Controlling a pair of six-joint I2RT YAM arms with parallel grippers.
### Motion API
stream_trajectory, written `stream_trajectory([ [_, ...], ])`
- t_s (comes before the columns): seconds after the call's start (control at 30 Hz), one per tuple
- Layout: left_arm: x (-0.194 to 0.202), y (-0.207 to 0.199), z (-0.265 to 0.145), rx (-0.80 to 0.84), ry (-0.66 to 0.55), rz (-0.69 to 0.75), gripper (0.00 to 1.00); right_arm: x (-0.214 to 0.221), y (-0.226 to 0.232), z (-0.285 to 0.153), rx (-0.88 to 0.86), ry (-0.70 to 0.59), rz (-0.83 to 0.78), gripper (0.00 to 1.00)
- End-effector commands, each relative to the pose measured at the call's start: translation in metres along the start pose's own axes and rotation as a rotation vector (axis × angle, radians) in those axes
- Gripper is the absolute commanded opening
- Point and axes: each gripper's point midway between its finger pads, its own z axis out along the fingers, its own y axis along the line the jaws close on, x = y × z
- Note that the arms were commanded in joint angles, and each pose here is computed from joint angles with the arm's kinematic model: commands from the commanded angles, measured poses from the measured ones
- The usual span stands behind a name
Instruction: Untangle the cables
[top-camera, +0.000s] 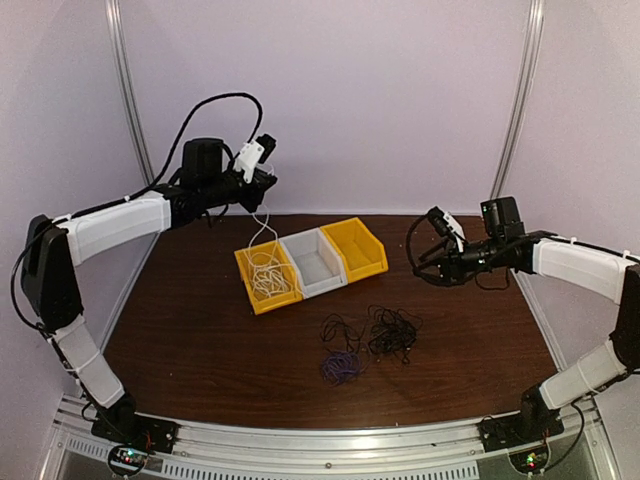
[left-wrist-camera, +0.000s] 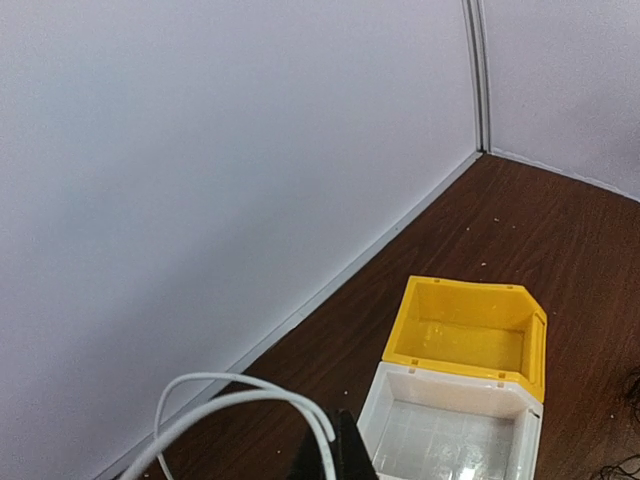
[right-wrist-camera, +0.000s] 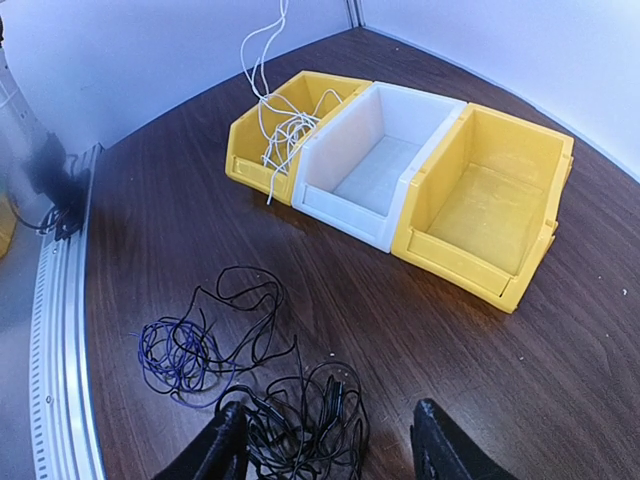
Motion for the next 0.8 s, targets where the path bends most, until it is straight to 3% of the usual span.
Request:
stream_trajectory([
  [0.0,0.047,0.004,0.027,-0.026,0.062,-0.002,0.00,-0.001,-0.003,-0.003,0.020,-0.009,-0.032,0.56],
  [0.33,0.136,-0.025,0.044,0.046,0.250,-0.108,0.00,0.004,-0.003,-0.001,0.014,0.010,-0.040,0.56],
  [0.77,0.185,-0.072,0.027,0.181,0.564,-0.407,0.00,0.011,-0.002,0.005,-0.024,0.038,-0.028,0.56],
])
